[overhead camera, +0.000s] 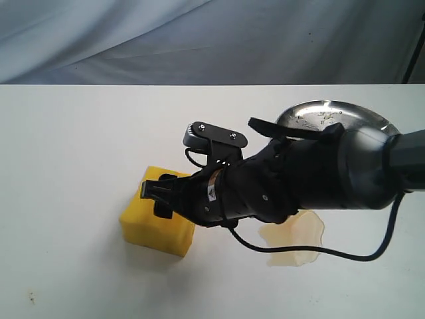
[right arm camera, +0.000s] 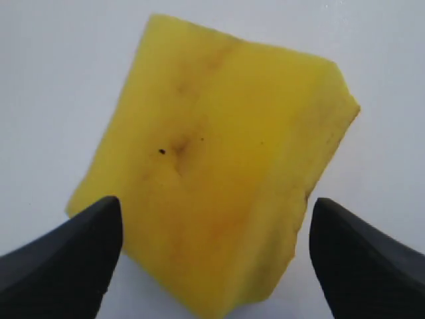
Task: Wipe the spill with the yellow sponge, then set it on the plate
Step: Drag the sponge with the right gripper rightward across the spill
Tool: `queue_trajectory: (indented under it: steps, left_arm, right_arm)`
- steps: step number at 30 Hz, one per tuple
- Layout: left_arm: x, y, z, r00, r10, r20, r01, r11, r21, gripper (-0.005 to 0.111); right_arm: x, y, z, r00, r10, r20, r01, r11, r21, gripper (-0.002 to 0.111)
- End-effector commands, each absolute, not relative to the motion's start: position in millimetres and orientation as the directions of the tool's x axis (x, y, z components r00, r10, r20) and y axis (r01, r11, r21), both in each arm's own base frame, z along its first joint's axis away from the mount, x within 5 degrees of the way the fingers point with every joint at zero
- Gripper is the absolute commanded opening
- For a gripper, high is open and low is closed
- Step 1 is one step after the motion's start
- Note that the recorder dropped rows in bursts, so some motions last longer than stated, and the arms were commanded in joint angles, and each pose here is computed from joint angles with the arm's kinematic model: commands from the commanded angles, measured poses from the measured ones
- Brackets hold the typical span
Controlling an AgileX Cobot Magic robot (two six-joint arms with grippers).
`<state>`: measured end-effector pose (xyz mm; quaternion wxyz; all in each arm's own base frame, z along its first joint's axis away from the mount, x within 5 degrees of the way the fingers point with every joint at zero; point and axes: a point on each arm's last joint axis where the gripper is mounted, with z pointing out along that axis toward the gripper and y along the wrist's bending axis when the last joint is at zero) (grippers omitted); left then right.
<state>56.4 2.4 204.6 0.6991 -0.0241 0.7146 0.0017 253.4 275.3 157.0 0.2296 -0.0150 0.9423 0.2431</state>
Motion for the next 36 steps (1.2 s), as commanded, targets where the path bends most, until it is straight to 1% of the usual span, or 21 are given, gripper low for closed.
queue_trajectory:
  steps: [1,7,9,12,13,19,21,24,28,34,36]
  left_arm:
    - [56.4,2.0,203.2,-0.021,-0.034,-0.999,-0.030,0.999,-0.033,0.003]
    - [56.4,2.0,203.2,-0.021,-0.034,-0.999,-0.030,0.999,-0.033,0.003]
    - [56.4,2.0,203.2,-0.021,-0.034,-0.999,-0.030,0.999,-0.033,0.003]
    - [56.4,2.0,203.2,-0.021,-0.034,-0.999,-0.030,0.999,-0.033,0.003]
    - [56.4,2.0,203.2,-0.021,-0.034,-0.999,-0.030,0.999,-0.033,0.003]
    - [56.4,2.0,203.2,-0.021,-0.034,-0.999,-0.030,0.999,-0.033,0.003]
    - [56.4,2.0,203.2,-0.021,-0.034,-0.999,-0.030,0.999,-0.033,0.003]
    - [56.4,2.0,203.2,-0.021,-0.034,-0.999,-0.030,0.999,-0.033,0.003]
    - [56.4,2.0,203.2,-0.021,-0.034,-0.999,-0.030,0.999,-0.033,0.003]
    - [56.4,2.0,203.2,-0.021,-0.034,-0.999,-0.030,0.999,-0.033,0.003]
    - [56.4,2.0,203.2,-0.021,-0.034,-0.999,-0.030,0.999,-0.033,0.003]
  right_arm:
    - [255.2,277.8,140.1,-0.902,0.095,-0.422,-0.116,0.886,0.448,0.071]
    - [266.8,290.5,133.7,-0.897,0.101,-0.431,-0.121,0.880,0.458,0.071]
    - [269.3,293.2,134.8,-0.895,0.103,-0.435,-0.124,0.878,0.462,0.068]
    - [271.0,295.0,137.4,-0.890,0.107,-0.442,-0.128,0.873,0.470,0.056]
    - [271.0,295.0,137.4,-0.889,0.100,-0.446,-0.136,0.874,0.466,0.049]
    - [272.2,292.2,136.3,-0.872,-0.003,-0.489,-0.227,0.888,0.399,0.018]
    - [271.8,289.1,136.1,-0.871,-0.040,-0.489,-0.248,0.896,0.369,0.011]
    - [265.7,282.0,140.1,-0.851,-0.117,-0.513,-0.317,0.892,0.322,0.001]
    - [254.0,260.0,154.6,-0.826,-0.164,-0.540,-0.363,0.887,0.286,0.000]
    - [233.3,213.0,164.9,-0.816,-0.190,-0.545,-0.369,0.898,0.239,0.000]
    - [225.9,196.5,165.6,-0.828,-0.182,-0.531,-0.347,0.909,0.229,0.000]
